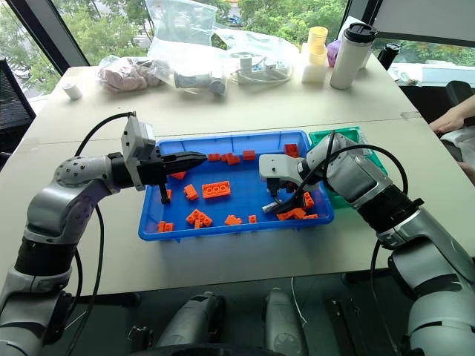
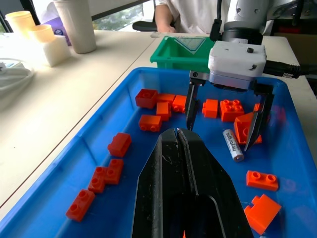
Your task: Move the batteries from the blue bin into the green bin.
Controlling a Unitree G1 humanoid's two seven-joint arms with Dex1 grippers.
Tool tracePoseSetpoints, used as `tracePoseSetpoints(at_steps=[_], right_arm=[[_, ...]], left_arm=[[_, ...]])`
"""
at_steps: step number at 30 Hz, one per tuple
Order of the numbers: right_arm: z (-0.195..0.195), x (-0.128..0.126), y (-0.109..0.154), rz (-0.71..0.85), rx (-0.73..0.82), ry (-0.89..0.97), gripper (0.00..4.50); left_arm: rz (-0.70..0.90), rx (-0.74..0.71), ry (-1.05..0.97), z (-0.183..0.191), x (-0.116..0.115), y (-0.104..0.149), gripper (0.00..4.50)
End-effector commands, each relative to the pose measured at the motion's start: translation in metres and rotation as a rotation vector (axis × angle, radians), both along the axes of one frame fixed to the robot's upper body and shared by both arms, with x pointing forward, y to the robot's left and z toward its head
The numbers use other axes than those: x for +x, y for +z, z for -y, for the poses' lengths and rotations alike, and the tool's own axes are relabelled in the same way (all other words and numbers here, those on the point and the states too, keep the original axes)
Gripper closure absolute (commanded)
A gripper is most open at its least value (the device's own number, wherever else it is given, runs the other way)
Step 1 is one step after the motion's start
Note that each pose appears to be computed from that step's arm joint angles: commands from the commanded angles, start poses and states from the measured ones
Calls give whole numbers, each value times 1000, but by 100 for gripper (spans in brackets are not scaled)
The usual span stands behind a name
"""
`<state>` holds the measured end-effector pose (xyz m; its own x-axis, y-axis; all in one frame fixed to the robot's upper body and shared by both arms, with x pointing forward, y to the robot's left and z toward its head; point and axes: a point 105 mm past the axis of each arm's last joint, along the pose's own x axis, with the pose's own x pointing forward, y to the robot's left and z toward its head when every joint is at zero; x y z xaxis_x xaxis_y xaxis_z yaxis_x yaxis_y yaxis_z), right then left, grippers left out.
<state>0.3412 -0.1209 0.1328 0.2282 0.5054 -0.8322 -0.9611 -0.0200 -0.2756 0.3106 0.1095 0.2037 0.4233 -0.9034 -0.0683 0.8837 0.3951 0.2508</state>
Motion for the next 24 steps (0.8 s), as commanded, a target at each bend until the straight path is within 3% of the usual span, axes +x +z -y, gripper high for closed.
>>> tracePoseSetpoints(at_steps=[1, 3, 10, 12, 14, 17, 21, 24], right_arm=[[-2, 6, 3, 79, -41, 40, 27], [-1, 9, 1, 105, -65, 55, 84], [-5, 12, 8, 132, -42, 53, 444], [-9, 16, 19, 161, 6, 17, 444], [-5, 29, 52, 274, 101, -92, 444], [36, 43, 100, 434, 162, -325, 444], [91, 44, 124, 540, 162, -571, 444], [125, 34, 125, 552, 140, -695, 444]], left_arm=[[53, -6, 5, -2, -4, 13, 450], [53, -5, 7, -2, -5, 13, 450], [54, -3, 9, -1, -5, 13, 450], [53, -3, 8, -1, -4, 13, 450], [52, -5, 3, 0, -4, 13, 450], [50, -5, -9, 3, -3, 12, 450], [47, -13, -23, 6, -3, 11, 450], [39, -4, -45, 8, -3, 8, 450]])
